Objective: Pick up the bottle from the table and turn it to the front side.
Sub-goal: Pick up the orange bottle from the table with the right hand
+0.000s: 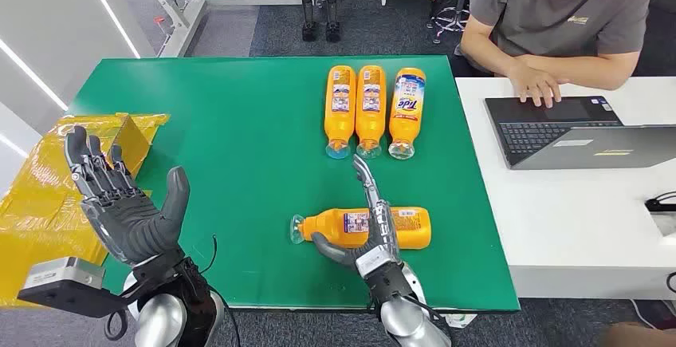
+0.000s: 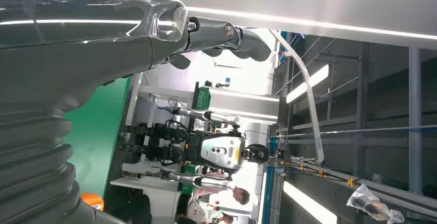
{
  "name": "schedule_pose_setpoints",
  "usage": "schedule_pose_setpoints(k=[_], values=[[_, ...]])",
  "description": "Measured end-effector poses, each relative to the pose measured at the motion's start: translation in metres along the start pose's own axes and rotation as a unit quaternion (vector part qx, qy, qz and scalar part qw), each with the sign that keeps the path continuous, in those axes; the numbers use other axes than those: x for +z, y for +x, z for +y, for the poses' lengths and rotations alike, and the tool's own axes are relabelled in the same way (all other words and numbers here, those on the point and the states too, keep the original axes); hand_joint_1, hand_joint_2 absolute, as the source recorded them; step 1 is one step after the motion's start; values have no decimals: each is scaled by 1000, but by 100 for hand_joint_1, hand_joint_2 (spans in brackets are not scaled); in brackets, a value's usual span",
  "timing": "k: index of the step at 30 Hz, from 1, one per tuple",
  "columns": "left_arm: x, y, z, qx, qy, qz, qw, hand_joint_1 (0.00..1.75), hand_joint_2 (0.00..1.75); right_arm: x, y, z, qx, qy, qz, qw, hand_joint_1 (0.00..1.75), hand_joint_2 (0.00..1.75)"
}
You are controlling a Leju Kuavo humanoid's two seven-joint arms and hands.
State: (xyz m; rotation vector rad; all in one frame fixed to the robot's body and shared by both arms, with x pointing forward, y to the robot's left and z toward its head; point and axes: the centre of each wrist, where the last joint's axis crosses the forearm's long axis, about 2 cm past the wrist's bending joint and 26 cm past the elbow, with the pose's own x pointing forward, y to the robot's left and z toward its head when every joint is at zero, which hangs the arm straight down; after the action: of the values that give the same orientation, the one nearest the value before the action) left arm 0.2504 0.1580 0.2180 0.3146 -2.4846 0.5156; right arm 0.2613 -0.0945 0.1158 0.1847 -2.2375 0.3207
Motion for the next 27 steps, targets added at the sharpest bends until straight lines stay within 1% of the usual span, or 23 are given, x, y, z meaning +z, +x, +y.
schedule_pose_setpoints(k=[4,10,13,17,20,21,22,23,24,25,27], values=[[0,0,0,0,0,0,1000,0,175,-1,0,0,17,12,0,1000,0,175],[0,0,0,3,3,3,1000,0,175,-14,0,-9,122,102,-5,987,0,175],[0,0,0,4,3,4,1000,0,175,-18,0,-13,141,119,-6,983,0,175],[-1,-1,0,5,4,5,1000,0,175,-26,-1,-19,183,170,6,968,0,175],[-1,-1,1,5,4,5,1000,0,175,-27,-1,-20,188,176,7,966,0,175],[-1,-1,1,6,3,5,1000,0,175,-32,-2,-24,198,206,12,958,0,175],[-1,-1,2,8,3,6,1000,0,175,-40,-6,-31,218,256,19,942,0,175],[-2,-2,2,12,1,7,1000,0,175,-50,-10,-39,241,310,30,919,0,175],[-3,-2,1,17,0,7,1000,0,175,-62,-15,-49,267,364,46,891,0,175],[-4,-3,0,23,-3,7,1000,0,175,-69,-19,-56,282,398,57,871,0,175],[-5,-4,-3,34,-10,9,999,0,175,-80,-26,-69,298,437,77,845,0,175]])
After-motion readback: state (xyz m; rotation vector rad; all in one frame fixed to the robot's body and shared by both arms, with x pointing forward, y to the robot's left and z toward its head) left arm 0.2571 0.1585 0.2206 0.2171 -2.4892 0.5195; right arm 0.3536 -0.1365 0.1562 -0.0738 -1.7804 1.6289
